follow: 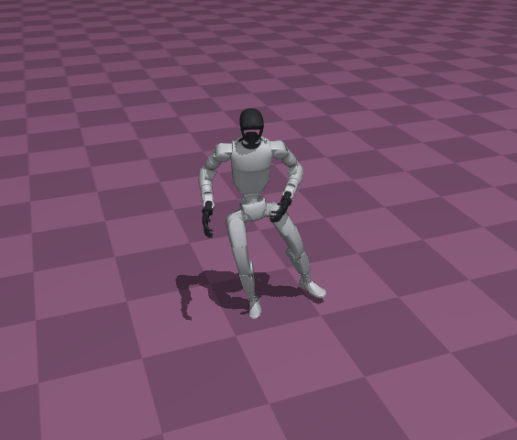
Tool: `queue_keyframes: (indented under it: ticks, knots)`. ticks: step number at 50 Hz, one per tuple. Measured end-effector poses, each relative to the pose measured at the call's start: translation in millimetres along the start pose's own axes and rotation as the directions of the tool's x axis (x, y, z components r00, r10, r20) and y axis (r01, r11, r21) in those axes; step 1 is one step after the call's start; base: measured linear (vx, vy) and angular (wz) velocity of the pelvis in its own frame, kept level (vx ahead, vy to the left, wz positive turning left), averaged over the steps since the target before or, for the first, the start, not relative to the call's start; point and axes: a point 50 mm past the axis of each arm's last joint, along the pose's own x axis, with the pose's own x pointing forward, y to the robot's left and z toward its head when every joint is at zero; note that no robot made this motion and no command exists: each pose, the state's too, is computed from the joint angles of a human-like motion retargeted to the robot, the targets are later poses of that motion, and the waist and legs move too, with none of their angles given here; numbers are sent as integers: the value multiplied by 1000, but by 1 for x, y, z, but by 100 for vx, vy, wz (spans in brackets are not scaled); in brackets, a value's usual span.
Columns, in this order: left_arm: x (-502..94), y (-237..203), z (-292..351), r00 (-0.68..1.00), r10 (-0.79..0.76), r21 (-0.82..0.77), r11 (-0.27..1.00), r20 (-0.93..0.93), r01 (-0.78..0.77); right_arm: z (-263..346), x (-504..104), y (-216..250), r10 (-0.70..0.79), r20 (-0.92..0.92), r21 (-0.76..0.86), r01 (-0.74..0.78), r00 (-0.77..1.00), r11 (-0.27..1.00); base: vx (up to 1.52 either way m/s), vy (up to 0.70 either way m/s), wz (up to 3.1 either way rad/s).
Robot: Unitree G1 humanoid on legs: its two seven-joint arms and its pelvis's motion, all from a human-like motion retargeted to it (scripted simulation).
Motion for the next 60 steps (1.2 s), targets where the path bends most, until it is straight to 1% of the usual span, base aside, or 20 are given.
queue_keyframes:
  ticks: [3, 6, 11, 13, 15, 17, 22, 25, 27, 30, 33, 35, 37, 40, 43, 45, 48, 52, 55, 60]
  knots:
    - [-24, 4, -8, 998, 4, -116, 993, -59, -11, 29, 23, 7, 126, 87, -92, -118, 988, 989, 76, -16, -124]
    - [-36, 9, -10, 995, 38, -200, 978, -90, -55, 75, 51, 5, 223, 195, -258, -169, 955, 951, 72, -5, -136]
    - [-56, 31, 7, 969, 228, -185, 953, -90, -242, 203, 73, 1, 341, 473, -579, -6, 813, 816, 69, 9, -172]
    - [-72, 43, 17, 946, 315, -156, 933, -79, -323, 248, 69, 12, 383, 569, -620, 74, 728, 781, 76, 17, -188]
    - [-91, 54, 19, 918, 384, -149, 907, -96, -395, 273, 61, 30, 432, 631, -620, 83, 644, 780, 86, 25, -154]
    - [-110, 63, 8, 889, 432, -155, 878, -153, -453, 278, 51, 54, 501, 651, -610, 0, 570, 792, 97, 32, -98]
    - [-131, 70, -46, 797, 481, -93, 833, -366, -545, 250, 20, 107, 665, 613, -572, -342, 426, 746, 102, 34, -9]
    - [-112, 61, -78, 761, 452, -41, 848, -465, -528, 212, 17, 125, 707, 538, -522, -477, 459, 707, 87, 33, 77]
    - [-89, 51, -85, 783, 419, -21, 876, -460, -482, 176, 23, 125, 698, 457, -507, -484, 550, 713, 78, 33, 159]
    - [-59, 38, -74, 855, 380, 35, 919, -354, -394, 119, 33, 103, 637, 308, -564, -403, 707, 720, 74, 31, 237]
    - [-54, 33, -51, 908, 355, 99, 935, -221, -341, 65, 26, 57, 485, 165, -577, -315, 859, 753, 74, 20, 258]
    - [-57, 33, -40, 924, 342, 125, 938, -172, -324, 26, 9, 20, 300, 58, -501, -233, 952, 834, 77, 10, 255]
    - [-60, 34, -34, 936, 315, 152, 944, -156, -292, -14, -17, -13, 42, -71, -369, -65, 997, 927, 79, 1, 253]
    - [-57, 37, -26, 963, 217, 219, 959, -160, -180, -71, -68, -48, -341, -300, -230, 279, 891, 932, 80, -9, 212]
    - [-41, 46, -13, 981, 101, 302, 952, -166, -47, -115, -107, -60, -552, -507, -200, 532, 663, 823, 73, -27, 95]
    - [-23, 52, 0, 988, 66, 360, 933, -139, -12, -137, -124, -66, -592, -613, -220, 607, 523, 764, 65, -26, 42]
    - [12, 52, 28, 999, 45, 443, 896, -28, -28, -156, -138, -79, -553, -715, -252, 581, 427, 774, 68, -8, 88]
    - [51, 35, 66, 988, -10, 490, 869, 154, -68, -156, -150, -103, -491, -755, -245, 507, 435, 826, 81, -4, 174]
    - [66, 15, 82, 965, -64, 465, 883, 256, -65, -151, -161, -116, -511, -741, -225, 557, 435, 799, 88, -20, 138]
    - [72, 5, 84, 956, -118, 449, 893, 270, -17, -157, -152, -111, -518, -752, -190, 618, 408, 763, 81, -13, -9]
